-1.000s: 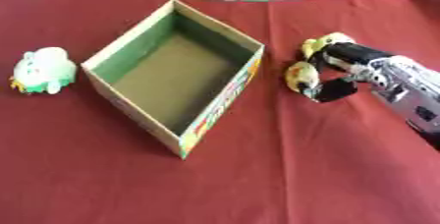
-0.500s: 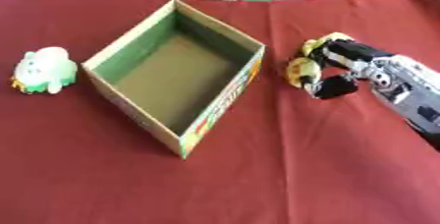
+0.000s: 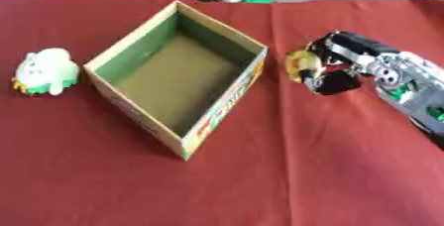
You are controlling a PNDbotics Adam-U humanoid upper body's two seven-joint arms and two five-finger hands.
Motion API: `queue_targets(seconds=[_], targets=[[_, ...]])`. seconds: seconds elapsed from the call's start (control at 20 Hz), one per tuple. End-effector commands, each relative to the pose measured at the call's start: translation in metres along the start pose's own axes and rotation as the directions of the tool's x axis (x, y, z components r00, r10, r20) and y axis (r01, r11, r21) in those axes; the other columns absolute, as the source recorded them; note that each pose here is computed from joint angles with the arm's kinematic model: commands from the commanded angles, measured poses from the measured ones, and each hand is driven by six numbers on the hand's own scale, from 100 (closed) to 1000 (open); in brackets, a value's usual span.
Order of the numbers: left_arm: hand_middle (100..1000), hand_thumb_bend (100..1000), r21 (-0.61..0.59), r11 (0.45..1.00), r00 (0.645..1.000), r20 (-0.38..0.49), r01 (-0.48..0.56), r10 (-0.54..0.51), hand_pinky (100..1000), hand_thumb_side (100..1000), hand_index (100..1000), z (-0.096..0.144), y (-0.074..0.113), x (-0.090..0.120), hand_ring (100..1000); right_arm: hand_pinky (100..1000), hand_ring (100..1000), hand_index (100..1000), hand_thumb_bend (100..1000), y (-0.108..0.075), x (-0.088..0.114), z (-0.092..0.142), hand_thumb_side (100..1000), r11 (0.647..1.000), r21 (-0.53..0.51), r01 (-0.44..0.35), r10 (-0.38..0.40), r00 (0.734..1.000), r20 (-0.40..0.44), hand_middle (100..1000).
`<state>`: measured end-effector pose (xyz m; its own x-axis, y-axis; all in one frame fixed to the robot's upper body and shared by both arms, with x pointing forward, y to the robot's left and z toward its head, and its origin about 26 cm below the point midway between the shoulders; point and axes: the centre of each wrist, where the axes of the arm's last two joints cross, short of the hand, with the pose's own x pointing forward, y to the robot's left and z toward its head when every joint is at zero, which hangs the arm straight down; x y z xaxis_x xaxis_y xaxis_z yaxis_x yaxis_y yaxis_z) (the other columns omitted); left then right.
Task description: Pick up objects on the table and place them in the box.
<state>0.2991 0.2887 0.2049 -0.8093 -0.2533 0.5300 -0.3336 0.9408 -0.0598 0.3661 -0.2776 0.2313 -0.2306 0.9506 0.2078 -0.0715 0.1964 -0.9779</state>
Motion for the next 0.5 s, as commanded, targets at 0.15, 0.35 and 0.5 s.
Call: queue_targets(seconds=[0.15, 0.35, 0.5], targets=[[588, 100, -0.008, 1.0, 1.0, 0.03, -0.006, 0.006, 555, 828, 766, -0.006, 0.001, 0.006, 599, 701, 614, 530, 100, -0.048, 0.024, 0.019, 262, 0.987, -0.158, 0.027, -0.015, 0.997, 0.076, 494], [589, 100, -0.016, 1.0, 0.999, 0.031, -0.008, 0.008, 556, 826, 766, -0.007, 0.0, 0.006, 600, 705, 613, 531, 100, -0.073, 0.047, 0.03, 275, 0.974, -0.222, 0.053, -0.021, 0.989, 0.144, 492], [589, 100, -0.023, 1.0, 0.999, 0.031, -0.012, 0.013, 556, 825, 766, -0.007, -0.001, 0.006, 601, 706, 614, 533, 100, -0.085, 0.064, 0.031, 285, 0.969, -0.239, 0.055, -0.008, 0.981, 0.195, 493]])
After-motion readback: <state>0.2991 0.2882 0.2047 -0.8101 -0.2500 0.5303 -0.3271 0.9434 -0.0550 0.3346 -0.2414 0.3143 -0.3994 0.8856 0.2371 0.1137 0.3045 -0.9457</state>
